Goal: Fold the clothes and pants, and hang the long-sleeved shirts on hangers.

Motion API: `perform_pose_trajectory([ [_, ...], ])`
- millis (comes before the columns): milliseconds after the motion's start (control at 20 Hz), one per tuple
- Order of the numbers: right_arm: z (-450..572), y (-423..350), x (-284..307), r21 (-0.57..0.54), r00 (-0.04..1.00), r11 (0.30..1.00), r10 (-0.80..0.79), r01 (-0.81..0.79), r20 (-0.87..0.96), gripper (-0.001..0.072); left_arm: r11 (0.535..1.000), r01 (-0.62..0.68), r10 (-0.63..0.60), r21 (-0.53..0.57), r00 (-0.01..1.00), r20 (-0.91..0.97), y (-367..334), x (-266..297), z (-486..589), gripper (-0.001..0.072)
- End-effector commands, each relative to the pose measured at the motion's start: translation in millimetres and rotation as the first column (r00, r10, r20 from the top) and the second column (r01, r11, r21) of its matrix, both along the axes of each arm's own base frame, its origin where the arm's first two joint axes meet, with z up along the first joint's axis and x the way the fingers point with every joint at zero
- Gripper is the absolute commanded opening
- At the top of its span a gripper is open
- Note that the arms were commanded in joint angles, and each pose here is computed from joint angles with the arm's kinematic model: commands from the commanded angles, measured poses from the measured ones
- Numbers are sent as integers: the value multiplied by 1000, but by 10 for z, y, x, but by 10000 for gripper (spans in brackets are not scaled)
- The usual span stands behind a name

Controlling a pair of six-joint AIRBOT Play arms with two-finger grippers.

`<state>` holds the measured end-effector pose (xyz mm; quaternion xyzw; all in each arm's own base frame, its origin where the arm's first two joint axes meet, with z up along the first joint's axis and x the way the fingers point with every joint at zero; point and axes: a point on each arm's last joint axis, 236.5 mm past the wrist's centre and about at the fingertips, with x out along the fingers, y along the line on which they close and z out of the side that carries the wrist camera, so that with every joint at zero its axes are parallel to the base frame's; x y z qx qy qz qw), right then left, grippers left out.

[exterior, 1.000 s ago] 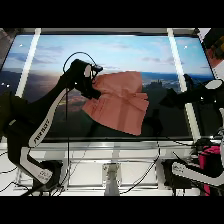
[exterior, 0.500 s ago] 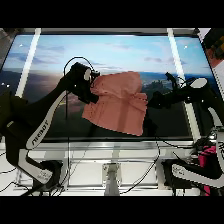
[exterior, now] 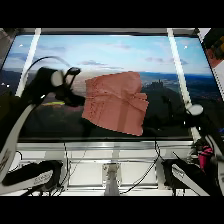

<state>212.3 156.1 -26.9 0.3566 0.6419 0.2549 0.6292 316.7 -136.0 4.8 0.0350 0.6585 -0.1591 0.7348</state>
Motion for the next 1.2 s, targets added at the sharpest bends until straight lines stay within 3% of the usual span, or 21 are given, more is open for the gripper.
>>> perform_pose_trajectory([
  [0,17,121,-255,164,985,971,-167,173,-49,6,915,-225,216,-334,974,-65,-127,-462,-62,15],
  [100,-132,84,-301,140,964,956,-248,259,-92,10,808,-370,343,-459,928,-145,-145,-674,-197,17],
  [150,-242,25,-275,101,942,941,-308,322,-130,52,735,-448,411,-509,891,-190,-172,-721,-259,17],
  [200,-334,-49,-230,57,923,929,-355,366,-146,263,658,-520,478,-545,848,-232,-193,-731,-335,20],
  [250,-397,-120,-163,24,904,912,-401,409,-149,550,602,-570,529,-559,809,-255,-189,-718,-430,98],
  [300,-427,-169,-105,9,892,900,-431,436,-138,626,563,-606,566,-562,778,-273,-186,-704,-515,307],
  [350,-442,-197,-70,1,879,888,-456,460,-141,626,534,-632,596,-561,752,-281,-176,-681,-589,491],
  [450,-447,-201,-69,-4,860,874,-479,486,-175,626,533,-639,627,-554,738,-248,-144,-598,-685,500],
  [700,-445,-203,-62,-8,833,854,-508,519,-218,626,444,-701,724,-557,648,-238,-171,-316,-845,500],
  [850,-453,-135,-103,-11,849,870,-483,493,-215,626,464,-719,730,-518,641,-236,-198,-284,-1020,494],
  [1150,-535,0,-120,-54,862,881,-471,469,-190,626,460,-744,761,-485,612,-215,-155,41,-1176,476],
])
